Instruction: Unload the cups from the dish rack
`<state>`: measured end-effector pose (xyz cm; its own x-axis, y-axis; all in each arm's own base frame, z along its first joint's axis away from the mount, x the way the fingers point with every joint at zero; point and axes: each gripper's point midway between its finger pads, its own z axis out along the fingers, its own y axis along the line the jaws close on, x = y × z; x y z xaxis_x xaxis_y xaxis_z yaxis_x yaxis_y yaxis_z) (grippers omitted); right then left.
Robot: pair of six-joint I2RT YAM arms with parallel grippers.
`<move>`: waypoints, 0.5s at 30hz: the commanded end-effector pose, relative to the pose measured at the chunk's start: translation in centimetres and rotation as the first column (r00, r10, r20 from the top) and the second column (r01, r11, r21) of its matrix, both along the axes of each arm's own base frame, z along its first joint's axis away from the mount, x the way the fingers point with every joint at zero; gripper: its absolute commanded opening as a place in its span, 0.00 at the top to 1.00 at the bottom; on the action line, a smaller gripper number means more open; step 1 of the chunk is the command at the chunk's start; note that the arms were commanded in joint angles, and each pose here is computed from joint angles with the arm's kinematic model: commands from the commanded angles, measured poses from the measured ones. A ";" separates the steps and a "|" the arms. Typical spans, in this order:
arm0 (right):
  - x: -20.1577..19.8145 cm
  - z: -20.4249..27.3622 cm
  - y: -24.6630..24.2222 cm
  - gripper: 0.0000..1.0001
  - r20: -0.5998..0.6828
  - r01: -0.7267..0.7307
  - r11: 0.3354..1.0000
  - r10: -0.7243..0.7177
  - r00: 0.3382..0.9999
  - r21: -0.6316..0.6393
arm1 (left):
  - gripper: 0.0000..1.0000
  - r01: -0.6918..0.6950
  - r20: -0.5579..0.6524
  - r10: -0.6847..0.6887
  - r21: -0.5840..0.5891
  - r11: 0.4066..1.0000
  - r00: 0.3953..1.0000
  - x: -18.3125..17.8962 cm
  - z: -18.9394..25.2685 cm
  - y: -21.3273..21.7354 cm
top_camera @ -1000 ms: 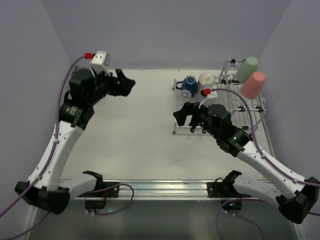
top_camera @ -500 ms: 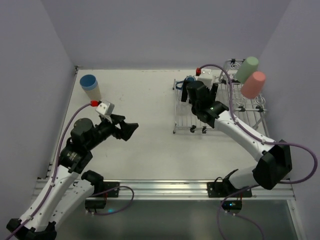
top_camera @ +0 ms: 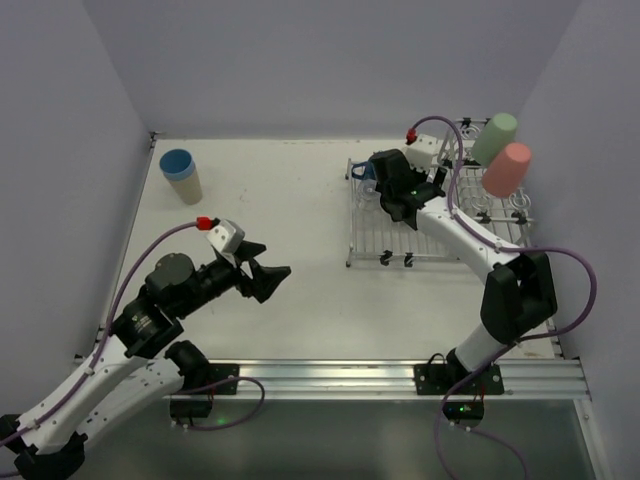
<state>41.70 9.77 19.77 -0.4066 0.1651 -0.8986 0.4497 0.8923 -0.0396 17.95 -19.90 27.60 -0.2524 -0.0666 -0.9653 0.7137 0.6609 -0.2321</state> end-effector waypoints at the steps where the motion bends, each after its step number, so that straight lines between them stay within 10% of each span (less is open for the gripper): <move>1: 1.1 1.1 -0.7 0.01 0.070 0.091 0.994 -0.096 0.993 0.066 | 0.14 -0.004 0.034 0.004 0.017 1.000 0.999 -0.1 0.4 -0.1; 15: 3.8 -0.9 -1.2 0.01 0.033 0.031 0.998 -0.033 0.999 0.058 | 0.14 0.011 0.002 -0.011 0.054 0.998 1.000 0.1 -0.9 -1.1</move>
<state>43.45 8.08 16.98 -0.4428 0.1961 -0.8749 0.4821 0.8748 -0.0479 17.64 -21.14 26.35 -0.2837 -0.0229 -0.9587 0.7238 0.6507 -0.2297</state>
